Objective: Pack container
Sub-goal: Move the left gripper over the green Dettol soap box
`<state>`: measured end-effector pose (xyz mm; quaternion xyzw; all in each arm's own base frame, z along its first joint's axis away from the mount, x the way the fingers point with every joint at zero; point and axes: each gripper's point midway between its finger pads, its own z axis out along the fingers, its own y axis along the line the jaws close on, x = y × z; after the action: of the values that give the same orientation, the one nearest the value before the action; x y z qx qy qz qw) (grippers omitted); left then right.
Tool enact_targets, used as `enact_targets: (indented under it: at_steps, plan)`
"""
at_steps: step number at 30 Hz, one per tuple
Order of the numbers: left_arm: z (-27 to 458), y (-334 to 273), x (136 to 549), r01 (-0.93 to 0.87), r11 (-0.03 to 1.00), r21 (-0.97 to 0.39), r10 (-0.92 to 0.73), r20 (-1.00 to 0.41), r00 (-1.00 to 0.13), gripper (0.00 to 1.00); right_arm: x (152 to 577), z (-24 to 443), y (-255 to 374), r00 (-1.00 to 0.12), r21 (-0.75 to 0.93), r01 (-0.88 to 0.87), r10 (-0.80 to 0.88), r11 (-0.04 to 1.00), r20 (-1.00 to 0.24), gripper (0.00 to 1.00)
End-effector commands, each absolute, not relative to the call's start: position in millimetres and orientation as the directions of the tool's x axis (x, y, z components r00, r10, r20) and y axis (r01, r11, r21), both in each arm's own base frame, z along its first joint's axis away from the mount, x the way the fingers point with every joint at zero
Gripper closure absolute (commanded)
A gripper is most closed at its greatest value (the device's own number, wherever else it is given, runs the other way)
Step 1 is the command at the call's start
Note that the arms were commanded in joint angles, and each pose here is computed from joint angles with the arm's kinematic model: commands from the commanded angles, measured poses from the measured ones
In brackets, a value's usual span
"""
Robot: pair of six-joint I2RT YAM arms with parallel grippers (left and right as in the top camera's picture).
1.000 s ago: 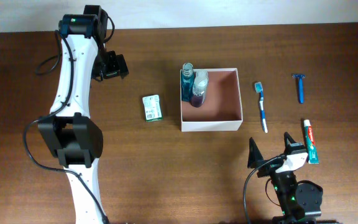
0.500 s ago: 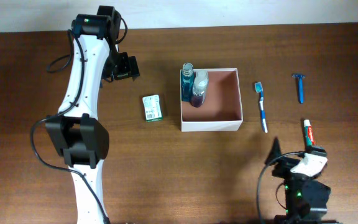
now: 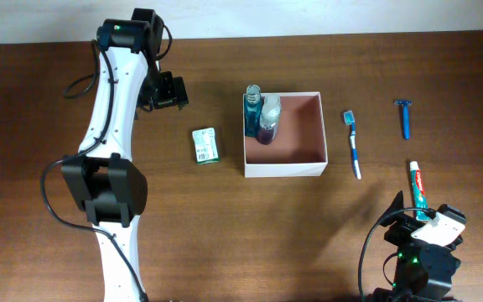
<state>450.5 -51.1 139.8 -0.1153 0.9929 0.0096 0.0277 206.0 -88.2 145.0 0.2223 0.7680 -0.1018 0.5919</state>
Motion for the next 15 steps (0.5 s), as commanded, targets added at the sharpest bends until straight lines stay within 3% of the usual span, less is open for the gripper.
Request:
enact_targets:
  at_steps: [1,9,12,15]
  plan:
    - [135.6,-50.8,449.7,-0.214,0.977,0.008,-0.214,-0.041,-0.976,0.01,202.9,154.5,-92.3,-0.172,0.118,0.484,0.227,0.867,-0.958,0.02]
    - [135.7,-67.0,428.1,-0.17,0.985,0.033,-0.171,0.033,-0.985,0.02,198.8,140.5,-91.1,-0.228,0.104,0.49,0.243,0.865,-0.943,0.02]
    - [132.6,-88.0,422.0,-0.131,0.991,0.005,-0.131,0.057,-0.99,0.11,195.9,132.0,-90.3,-0.261,0.096,0.494,0.252,0.864,-0.932,0.02]
    - [125.3,-112.9,415.2,-0.092,0.995,-0.032,-0.089,0.083,-0.993,0.11,192.9,124.4,-89.4,-0.291,0.088,0.497,0.261,0.863,-0.92,0.01]
